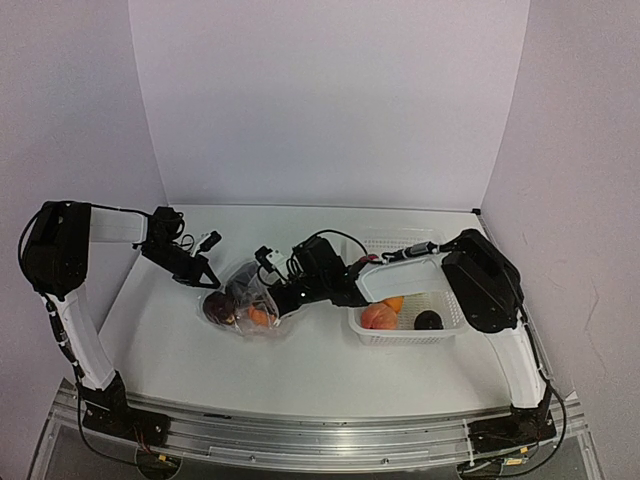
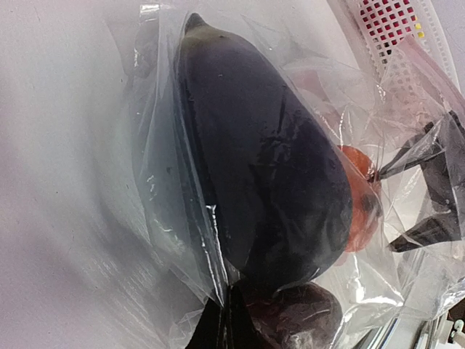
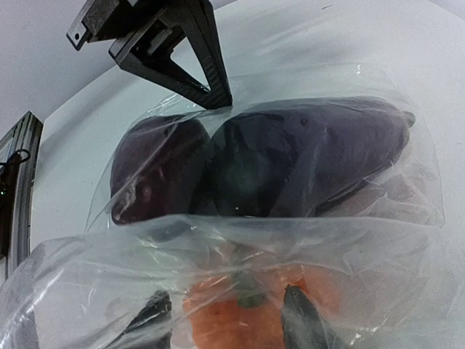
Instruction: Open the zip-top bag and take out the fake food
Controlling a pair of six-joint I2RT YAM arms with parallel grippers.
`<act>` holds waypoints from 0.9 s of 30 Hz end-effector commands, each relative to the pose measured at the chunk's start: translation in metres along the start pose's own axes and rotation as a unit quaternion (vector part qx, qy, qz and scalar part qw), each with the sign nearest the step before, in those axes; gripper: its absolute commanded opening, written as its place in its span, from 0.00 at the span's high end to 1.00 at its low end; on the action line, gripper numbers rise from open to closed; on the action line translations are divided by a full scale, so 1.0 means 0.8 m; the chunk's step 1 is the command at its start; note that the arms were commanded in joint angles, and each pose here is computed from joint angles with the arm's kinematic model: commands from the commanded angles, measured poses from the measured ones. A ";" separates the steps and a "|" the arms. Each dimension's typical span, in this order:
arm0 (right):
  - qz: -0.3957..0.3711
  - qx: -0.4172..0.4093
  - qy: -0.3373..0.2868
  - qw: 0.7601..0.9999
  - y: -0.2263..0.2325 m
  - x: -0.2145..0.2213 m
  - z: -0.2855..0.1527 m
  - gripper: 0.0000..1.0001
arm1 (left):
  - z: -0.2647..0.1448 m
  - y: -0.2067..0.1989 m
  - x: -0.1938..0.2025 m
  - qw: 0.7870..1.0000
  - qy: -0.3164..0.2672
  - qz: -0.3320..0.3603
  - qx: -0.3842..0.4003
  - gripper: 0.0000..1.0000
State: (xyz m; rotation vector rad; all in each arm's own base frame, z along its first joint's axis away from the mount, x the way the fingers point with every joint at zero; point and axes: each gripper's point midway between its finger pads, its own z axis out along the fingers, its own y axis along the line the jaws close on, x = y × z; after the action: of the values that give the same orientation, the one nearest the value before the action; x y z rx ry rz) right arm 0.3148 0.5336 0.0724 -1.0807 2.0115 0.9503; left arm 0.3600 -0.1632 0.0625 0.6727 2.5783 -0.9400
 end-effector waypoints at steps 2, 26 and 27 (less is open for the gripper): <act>-0.038 -0.029 -0.025 0.999 0.013 -0.012 0.019 0.53 | -0.013 -0.011 -0.018 1.000 -0.019 0.021 0.002 1.00; -0.227 0.064 -0.028 0.971 -0.005 0.008 0.064 0.86 | -0.013 -0.019 -0.018 0.999 -0.019 0.020 0.019 1.00; -0.226 0.068 -0.027 0.971 -0.006 0.009 0.064 0.91 | -0.014 -0.019 -0.017 0.999 -0.018 0.021 0.020 1.00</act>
State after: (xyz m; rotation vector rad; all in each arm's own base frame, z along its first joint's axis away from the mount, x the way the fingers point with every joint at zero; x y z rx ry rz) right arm 0.3196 0.5728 0.0661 -1.3509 1.5970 0.6401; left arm 0.3604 -0.1626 0.0634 0.6680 2.5745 -0.9489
